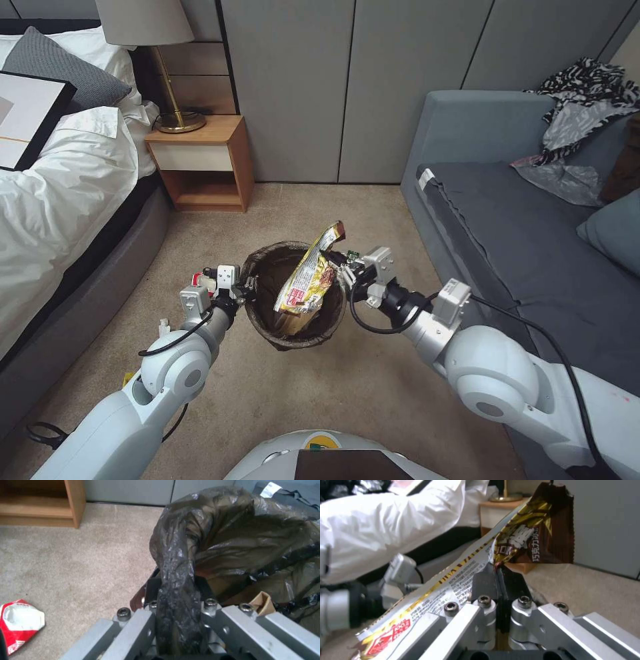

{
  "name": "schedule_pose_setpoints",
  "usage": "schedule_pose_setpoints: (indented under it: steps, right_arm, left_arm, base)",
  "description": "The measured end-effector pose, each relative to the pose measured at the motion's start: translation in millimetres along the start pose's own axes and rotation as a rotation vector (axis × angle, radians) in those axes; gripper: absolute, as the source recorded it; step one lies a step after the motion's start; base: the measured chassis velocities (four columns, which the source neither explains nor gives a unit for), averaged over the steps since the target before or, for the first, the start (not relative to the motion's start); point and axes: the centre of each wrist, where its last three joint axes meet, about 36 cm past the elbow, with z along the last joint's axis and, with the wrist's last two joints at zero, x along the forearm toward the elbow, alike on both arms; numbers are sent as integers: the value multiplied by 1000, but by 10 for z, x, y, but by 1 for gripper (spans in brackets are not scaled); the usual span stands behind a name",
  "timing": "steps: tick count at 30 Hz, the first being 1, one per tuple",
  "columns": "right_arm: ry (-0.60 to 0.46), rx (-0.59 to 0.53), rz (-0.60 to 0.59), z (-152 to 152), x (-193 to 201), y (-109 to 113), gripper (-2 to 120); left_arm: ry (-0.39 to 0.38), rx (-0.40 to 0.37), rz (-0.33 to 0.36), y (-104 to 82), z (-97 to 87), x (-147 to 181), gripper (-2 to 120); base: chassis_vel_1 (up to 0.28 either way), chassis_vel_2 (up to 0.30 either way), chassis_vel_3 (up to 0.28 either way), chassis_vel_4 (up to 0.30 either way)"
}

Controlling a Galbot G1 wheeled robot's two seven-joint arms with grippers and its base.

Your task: Pick up the trash bin, then pick up the garbage from the floor and place it into the trash bin.

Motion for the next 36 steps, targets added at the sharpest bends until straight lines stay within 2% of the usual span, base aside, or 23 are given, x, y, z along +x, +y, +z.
schedule_pose_setpoints:
  steps: [8, 18, 30, 32, 33, 36]
  right_arm:
    - [44, -3, -8, 156, -190, 2, 0]
    - [50, -3, -10, 183, -475, 20, 0]
    - [85, -3, -1, 268, -533, 36, -1]
    - [91, -2, 3, 284, -547, 43, 7]
    - [91, -2, 3, 284, -547, 43, 7]
    - [105, 4, 6, 321, -566, 54, 21]
  left_arm:
    - [-6, -3, 8, -17, -29, 32, 5]
    - [-13, -1, 12, -28, -46, 68, 5]
    - [-20, 6, 15, -39, -56, 65, 5]
    - [-22, 7, 15, -40, -61, 63, 5]
    - [-22, 7, 15, -40, -61, 63, 5]
    - [-23, 8, 15, -41, -63, 62, 5]
  base:
    - [0, 0, 0, 0]
    - [0, 0, 0, 0]
    - [0, 0, 0, 0]
    - [0, 0, 0, 0]
    - [0, 0, 0, 0]
    - [0, 0, 0, 0]
